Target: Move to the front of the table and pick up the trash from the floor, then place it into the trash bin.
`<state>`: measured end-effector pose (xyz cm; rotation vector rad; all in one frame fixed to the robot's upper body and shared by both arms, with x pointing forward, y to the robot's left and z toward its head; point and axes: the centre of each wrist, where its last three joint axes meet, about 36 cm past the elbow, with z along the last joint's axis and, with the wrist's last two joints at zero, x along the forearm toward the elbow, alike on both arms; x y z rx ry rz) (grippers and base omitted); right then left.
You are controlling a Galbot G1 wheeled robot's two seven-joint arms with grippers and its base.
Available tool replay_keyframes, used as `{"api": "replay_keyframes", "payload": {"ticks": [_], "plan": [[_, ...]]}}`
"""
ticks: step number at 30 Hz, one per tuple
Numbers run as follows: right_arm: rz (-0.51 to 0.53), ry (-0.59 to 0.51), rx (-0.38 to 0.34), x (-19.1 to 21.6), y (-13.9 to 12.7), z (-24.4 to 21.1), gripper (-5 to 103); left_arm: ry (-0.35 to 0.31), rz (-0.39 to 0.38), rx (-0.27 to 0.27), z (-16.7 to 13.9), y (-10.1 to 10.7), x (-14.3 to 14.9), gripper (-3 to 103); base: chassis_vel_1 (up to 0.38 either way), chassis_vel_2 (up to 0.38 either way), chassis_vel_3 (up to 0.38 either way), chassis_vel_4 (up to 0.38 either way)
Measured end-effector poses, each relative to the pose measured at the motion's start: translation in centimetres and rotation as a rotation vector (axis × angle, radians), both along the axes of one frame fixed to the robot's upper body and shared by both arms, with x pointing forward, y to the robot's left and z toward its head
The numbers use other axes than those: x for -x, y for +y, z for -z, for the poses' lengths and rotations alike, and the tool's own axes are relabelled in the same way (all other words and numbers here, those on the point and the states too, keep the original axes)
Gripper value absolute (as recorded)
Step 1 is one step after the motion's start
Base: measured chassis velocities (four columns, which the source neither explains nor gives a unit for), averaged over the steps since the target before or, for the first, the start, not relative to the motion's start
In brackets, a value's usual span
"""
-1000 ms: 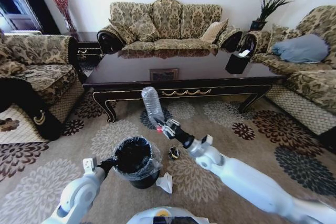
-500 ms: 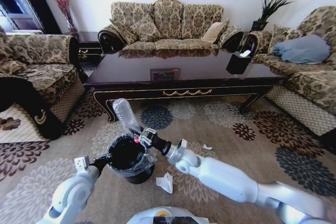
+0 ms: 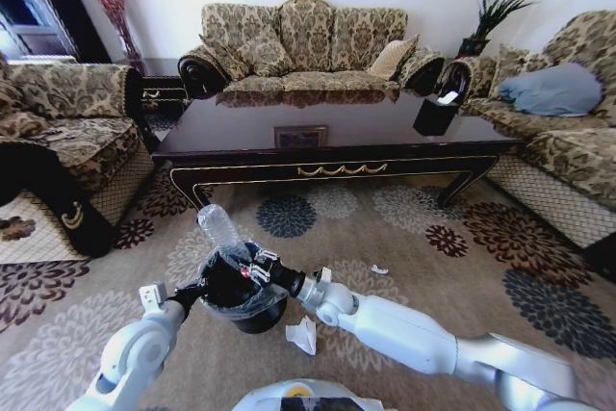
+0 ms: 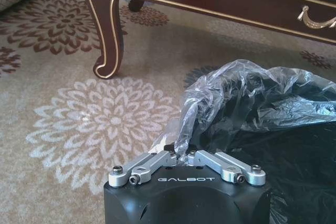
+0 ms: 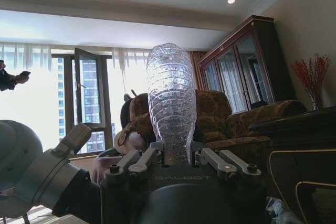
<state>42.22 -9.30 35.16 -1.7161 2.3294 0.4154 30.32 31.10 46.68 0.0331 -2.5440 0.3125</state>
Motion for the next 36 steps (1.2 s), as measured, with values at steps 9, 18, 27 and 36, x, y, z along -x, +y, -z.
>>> {"api": "replay_keyframes", "payload": {"ticks": [9, 18, 27, 36], "plan": [[0.006, -0.010, 0.022, 0.0, -0.9, 0.2, 44, -0.002, -0.003, -0.003, -0.1, 0.1, 0.1, 3, 0.000, 0.000, 0.000, 0.000], [0.014, -0.024, 0.018, 0.0, -1.8, -0.5, 77, -0.003, -0.012, -0.014, -0.4, 0.4, 0.3, 3, 0.000, 0.000, 0.000, 0.000], [0.055, -0.058, -0.002, -0.5, -3.5, -2.3, 100, -0.011, -0.030, -0.031, -0.9, 1.0, 0.8, 3, 0.000, 0.000, 0.000, 0.000], [0.365, -0.029, 0.139, -2.8, -8.4, -4.8, 100, -0.035, -0.072, -0.048, -3.0, 2.1, 1.8, 3, 0.000, 0.000, 0.000, 0.000]]}}
